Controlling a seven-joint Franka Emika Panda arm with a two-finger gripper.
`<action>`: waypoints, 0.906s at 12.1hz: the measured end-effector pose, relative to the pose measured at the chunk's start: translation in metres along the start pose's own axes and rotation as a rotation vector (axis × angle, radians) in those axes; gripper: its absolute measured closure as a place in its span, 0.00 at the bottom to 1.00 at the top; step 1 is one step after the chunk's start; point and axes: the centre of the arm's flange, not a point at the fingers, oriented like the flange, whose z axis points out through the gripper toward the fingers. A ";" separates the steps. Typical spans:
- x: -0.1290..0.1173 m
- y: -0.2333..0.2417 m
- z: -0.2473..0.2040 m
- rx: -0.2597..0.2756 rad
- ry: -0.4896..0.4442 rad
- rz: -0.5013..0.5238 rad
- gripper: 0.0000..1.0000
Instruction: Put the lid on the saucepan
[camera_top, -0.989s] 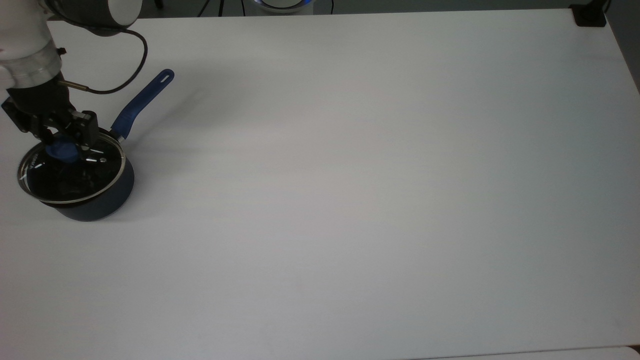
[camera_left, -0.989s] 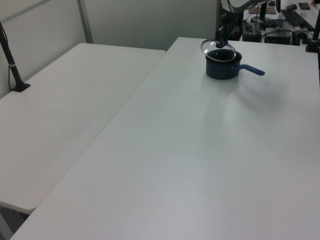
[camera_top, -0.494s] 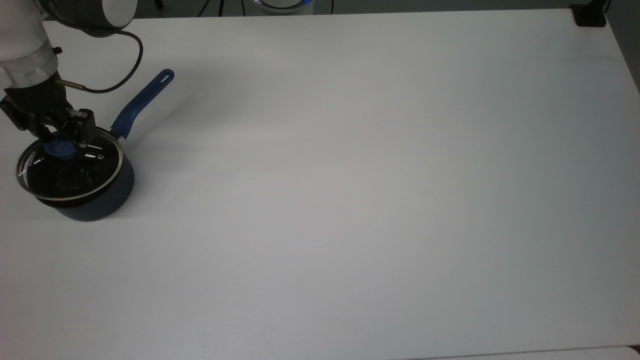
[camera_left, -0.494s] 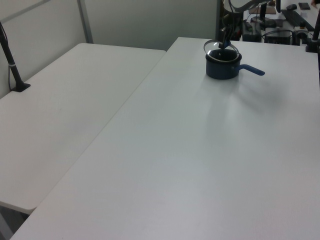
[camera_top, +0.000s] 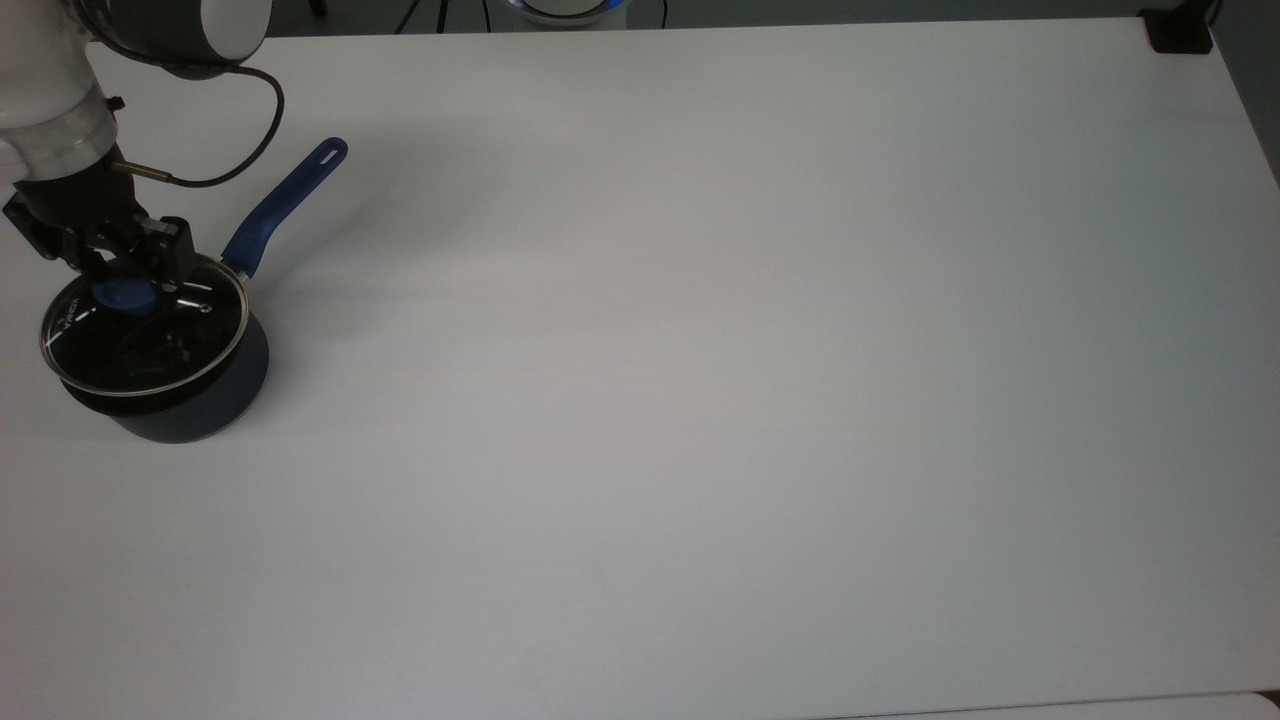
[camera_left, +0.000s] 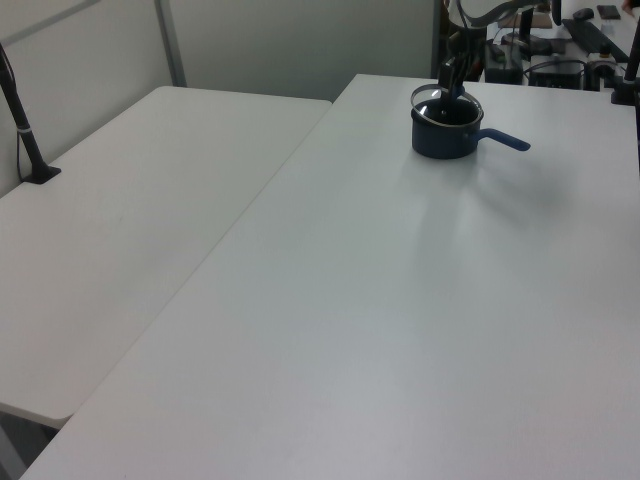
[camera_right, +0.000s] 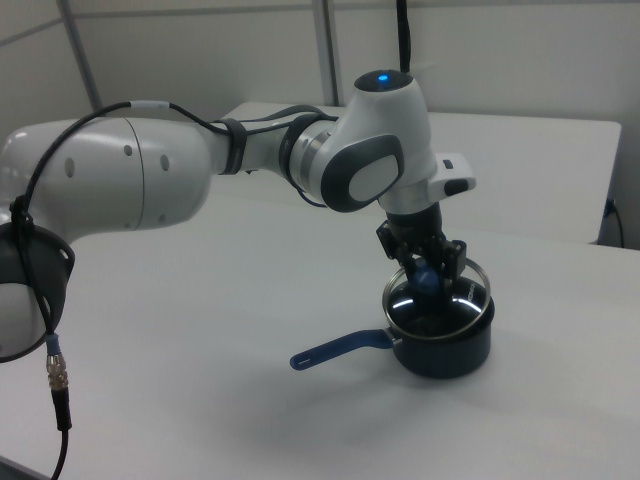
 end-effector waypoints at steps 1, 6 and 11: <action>-0.001 0.003 0.000 -0.001 0.000 -0.001 0.39; -0.002 0.006 0.010 0.000 -0.015 0.002 0.00; 0.011 -0.087 -0.056 0.035 0.006 -0.020 0.00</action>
